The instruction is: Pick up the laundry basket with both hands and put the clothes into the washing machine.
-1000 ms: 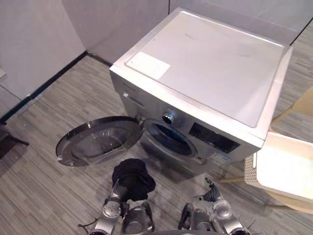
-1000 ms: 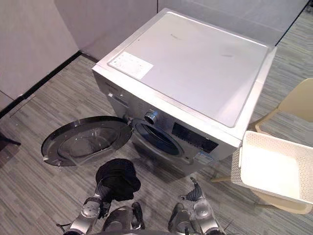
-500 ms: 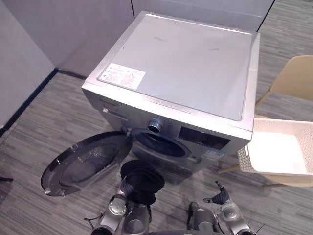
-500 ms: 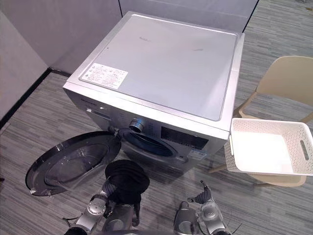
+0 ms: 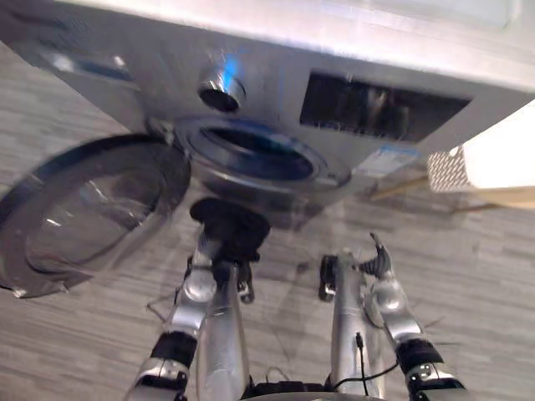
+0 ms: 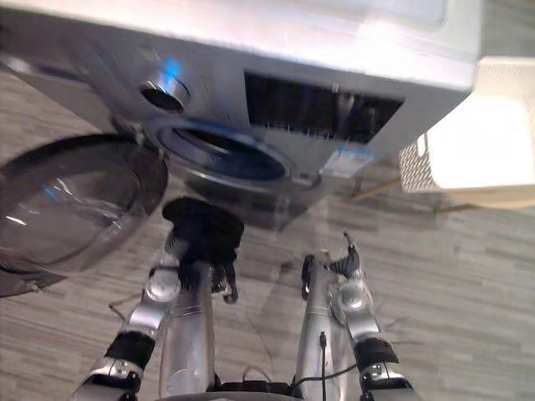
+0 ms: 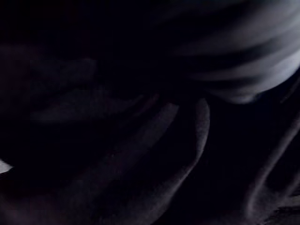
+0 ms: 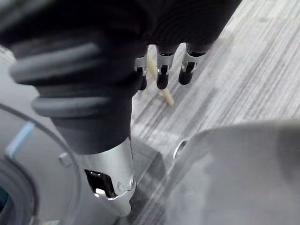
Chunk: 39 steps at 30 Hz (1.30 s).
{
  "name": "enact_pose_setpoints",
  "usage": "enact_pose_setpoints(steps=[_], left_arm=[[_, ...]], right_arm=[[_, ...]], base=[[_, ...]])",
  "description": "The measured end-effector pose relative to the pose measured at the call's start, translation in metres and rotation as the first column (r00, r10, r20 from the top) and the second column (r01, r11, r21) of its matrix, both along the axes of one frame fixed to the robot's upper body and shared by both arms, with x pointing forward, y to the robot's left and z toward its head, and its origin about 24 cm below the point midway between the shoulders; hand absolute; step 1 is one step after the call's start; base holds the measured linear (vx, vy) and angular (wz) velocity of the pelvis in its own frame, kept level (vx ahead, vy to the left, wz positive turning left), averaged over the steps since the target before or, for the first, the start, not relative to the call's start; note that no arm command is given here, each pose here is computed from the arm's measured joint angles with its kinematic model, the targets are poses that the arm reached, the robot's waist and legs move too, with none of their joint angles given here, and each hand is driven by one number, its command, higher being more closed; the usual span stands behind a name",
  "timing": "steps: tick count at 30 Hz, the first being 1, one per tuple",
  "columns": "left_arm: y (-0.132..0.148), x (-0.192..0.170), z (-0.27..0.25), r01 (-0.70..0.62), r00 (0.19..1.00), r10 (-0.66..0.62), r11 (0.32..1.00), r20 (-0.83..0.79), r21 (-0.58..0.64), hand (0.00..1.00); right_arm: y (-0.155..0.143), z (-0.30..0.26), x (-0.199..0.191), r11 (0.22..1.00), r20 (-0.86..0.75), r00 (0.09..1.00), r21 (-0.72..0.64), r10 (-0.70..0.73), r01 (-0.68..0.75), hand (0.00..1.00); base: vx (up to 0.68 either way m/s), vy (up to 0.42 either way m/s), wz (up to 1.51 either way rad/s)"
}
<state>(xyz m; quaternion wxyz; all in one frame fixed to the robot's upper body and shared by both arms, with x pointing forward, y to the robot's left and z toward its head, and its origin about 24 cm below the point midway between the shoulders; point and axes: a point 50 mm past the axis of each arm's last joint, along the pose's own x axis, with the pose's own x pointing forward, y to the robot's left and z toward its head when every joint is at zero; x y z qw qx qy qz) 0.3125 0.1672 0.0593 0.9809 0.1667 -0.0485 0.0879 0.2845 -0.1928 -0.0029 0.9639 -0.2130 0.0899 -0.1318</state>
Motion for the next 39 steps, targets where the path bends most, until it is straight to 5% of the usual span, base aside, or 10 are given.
enact_pose_setpoints(steps=[5, 10, 15, 22, 23, 30, 39], left_arm=[[0.001, 0.025, 0.101, -0.053, 0.940, 0.011, 0.992, 0.342, 0.113, 1.00], [0.011, 0.026, 0.228, -0.285, 0.731, -0.007, 0.905, 0.682, 0.315, 1.00], [-0.024, 0.016, 0.305, -0.440, 0.534, -0.102, 0.814, 0.840, 0.378, 1.00], [-0.070, -0.002, 0.386, -0.652, 0.355, -0.221, 0.638, 0.908, 0.410, 1.00], [-0.073, -0.005, 0.396, -0.670, 0.341, -0.222, 0.624, 0.913, 0.402, 0.00], [-0.065, -0.002, 0.411, -0.716, 0.346, -0.155, 0.593, 0.925, 0.368, 0.00], [-0.060, 0.043, 0.355, -0.608, 0.606, -0.127, 0.563, 0.785, 0.560, 0.00]], right_arm=[[0.009, 0.047, 0.009, 0.999, 0.226, 0.974, 0.037, 0.001, -0.010, 0.00], [0.017, 0.078, -0.001, 0.997, 0.404, 0.915, 0.067, 0.013, -0.043, 0.00], [0.018, 0.087, -0.006, 0.996, 0.469, 0.883, 0.062, 0.026, -0.062, 0.00], [0.026, 0.097, -0.010, 0.990, 0.542, 0.838, 0.081, 0.052, -0.114, 0.00], [0.027, 0.099, -0.010, 0.989, 0.550, 0.833, 0.088, 0.054, -0.122, 0.00], [0.029, 0.100, -0.011, 0.983, 0.562, 0.824, 0.104, 0.070, -0.154, 0.00], [0.024, 0.099, -0.012, 0.983, 0.557, 0.828, 0.103, 0.067, -0.149, 0.00]], base=[[-0.08, -0.062, -0.18], [-0.04, -0.071, -0.13], [-0.02, -0.031, -0.03], [0.02, -0.005, -0.02], [0.05, -0.010, -0.06], [0.03, -0.015, -0.06], [-0.02, -0.014, 0.11]])
